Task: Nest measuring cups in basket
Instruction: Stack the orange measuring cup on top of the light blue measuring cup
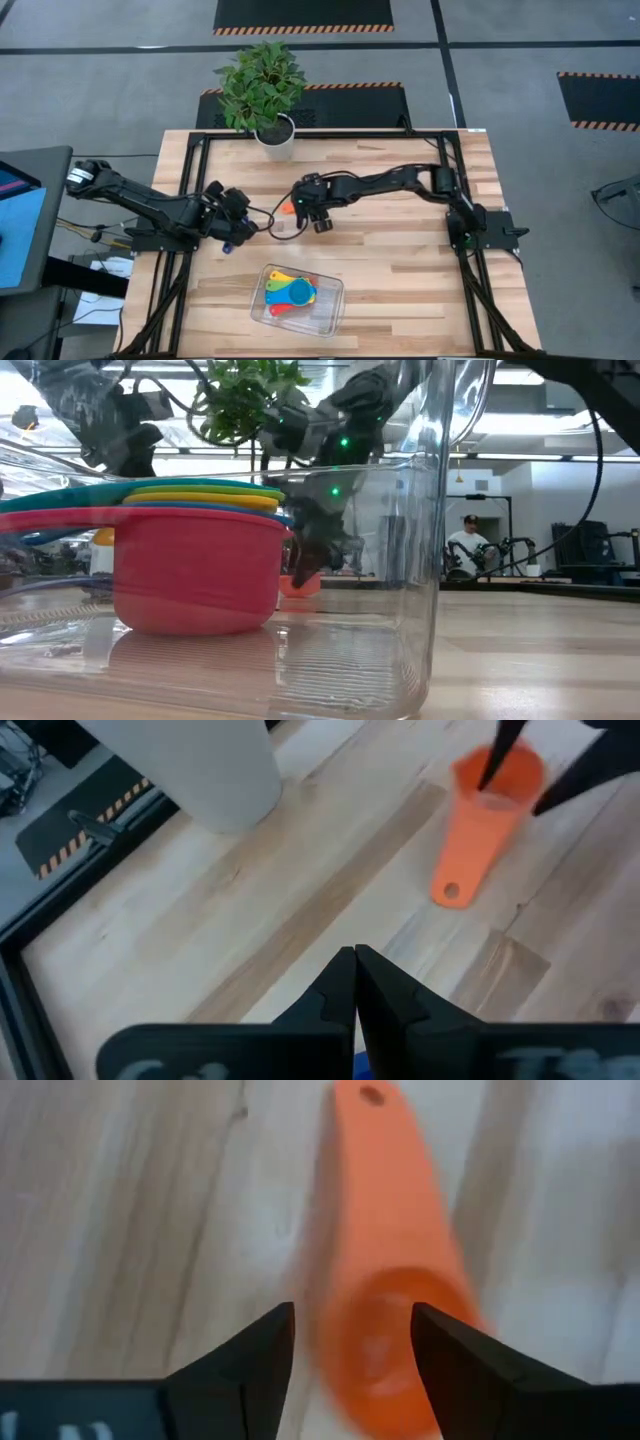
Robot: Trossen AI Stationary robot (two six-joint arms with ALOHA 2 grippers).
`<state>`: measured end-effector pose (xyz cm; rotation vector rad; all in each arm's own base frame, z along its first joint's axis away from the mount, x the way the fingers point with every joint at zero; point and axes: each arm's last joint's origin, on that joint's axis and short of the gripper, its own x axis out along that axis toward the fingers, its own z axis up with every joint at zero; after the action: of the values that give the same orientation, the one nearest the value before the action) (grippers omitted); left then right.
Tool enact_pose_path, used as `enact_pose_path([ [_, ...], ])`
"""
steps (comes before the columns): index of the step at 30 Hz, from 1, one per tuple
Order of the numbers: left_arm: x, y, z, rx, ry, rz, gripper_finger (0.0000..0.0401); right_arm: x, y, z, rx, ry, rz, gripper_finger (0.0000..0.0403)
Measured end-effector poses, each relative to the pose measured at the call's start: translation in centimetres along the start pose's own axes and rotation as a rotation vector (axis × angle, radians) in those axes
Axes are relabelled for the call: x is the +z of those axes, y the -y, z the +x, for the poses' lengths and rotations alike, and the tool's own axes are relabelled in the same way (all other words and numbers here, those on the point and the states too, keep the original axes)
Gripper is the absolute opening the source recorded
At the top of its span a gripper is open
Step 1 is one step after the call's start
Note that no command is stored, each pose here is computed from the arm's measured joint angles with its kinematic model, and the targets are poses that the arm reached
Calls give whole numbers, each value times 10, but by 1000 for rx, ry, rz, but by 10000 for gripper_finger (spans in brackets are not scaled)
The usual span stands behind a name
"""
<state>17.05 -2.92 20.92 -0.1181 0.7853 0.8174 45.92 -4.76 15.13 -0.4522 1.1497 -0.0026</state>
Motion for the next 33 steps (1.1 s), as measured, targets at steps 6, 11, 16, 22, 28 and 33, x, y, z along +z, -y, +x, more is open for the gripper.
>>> enact_pose_path([
  [6, 0, 1, 0, -17, -8, -8, 0, -2, -4, 13, 53, -90, 80, 202],
  [11, 0, 1, 0, -17, -8, 8, 0, -4, -9, 11, 75, -119, 170, 133],
  [16, -1, 0, 0, -6, -18, 19, 0, -7, -14, 4, 127, -161, 189, 33],
  [22, -4, -5, 0, 43, -30, -6, 0, -15, -23, -12, 164, -286, 176, 16],
  [28, -5, -8, 0, 75, -20, 9, 0, -17, -31, -71, 180, -374, 267, 13],
  [33, -5, -8, 0, 82, -12, 13, 0, -14, -49, -135, 155, -344, 401, 13],
])
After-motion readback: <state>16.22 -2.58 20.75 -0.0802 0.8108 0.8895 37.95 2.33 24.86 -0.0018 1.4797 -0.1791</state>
